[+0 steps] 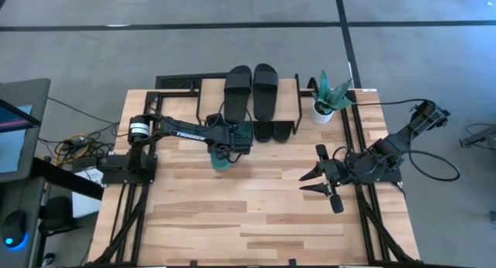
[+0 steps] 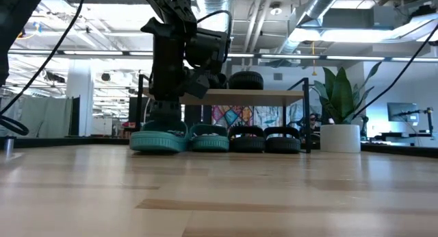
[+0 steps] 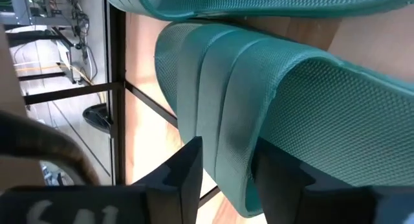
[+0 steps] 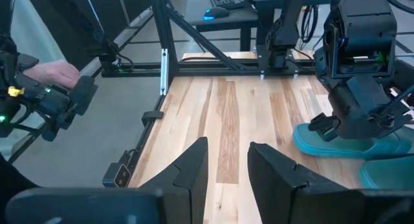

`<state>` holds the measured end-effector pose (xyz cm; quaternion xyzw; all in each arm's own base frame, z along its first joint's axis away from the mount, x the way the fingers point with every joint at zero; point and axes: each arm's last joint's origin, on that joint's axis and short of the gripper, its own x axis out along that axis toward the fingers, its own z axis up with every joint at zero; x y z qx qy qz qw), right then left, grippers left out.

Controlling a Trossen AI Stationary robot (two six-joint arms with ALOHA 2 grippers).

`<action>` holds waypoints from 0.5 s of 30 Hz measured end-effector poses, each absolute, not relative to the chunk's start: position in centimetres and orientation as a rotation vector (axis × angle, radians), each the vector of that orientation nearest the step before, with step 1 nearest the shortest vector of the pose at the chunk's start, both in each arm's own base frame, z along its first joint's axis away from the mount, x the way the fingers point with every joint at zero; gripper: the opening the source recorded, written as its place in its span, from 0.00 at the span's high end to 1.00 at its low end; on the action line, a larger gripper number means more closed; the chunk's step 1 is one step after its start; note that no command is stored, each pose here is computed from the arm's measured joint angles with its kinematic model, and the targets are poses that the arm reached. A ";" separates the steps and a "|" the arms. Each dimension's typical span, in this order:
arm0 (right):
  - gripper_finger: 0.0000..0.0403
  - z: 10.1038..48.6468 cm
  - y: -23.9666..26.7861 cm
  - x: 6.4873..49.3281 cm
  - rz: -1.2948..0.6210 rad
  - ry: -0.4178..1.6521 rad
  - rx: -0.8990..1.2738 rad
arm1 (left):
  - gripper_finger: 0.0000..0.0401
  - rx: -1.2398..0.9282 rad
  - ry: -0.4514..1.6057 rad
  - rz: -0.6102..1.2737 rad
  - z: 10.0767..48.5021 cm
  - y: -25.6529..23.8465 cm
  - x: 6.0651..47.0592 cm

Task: Pick and place slides into the shelf
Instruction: Put the left green slide under the shelf

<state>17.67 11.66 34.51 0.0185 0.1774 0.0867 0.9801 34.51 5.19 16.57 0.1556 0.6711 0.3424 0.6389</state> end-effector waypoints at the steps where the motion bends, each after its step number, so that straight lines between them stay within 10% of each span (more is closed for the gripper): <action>1: 0.76 34.5 11.7 17.7 0.175 0.357 0.037 | 0.70 0.353 1.531 0.782 16.6 5.2 34.5; 15: 0.76 34.5 11.7 17.7 0.175 0.357 0.037 | 0.63 0.285 1.551 0.761 16.5 3.9 34.3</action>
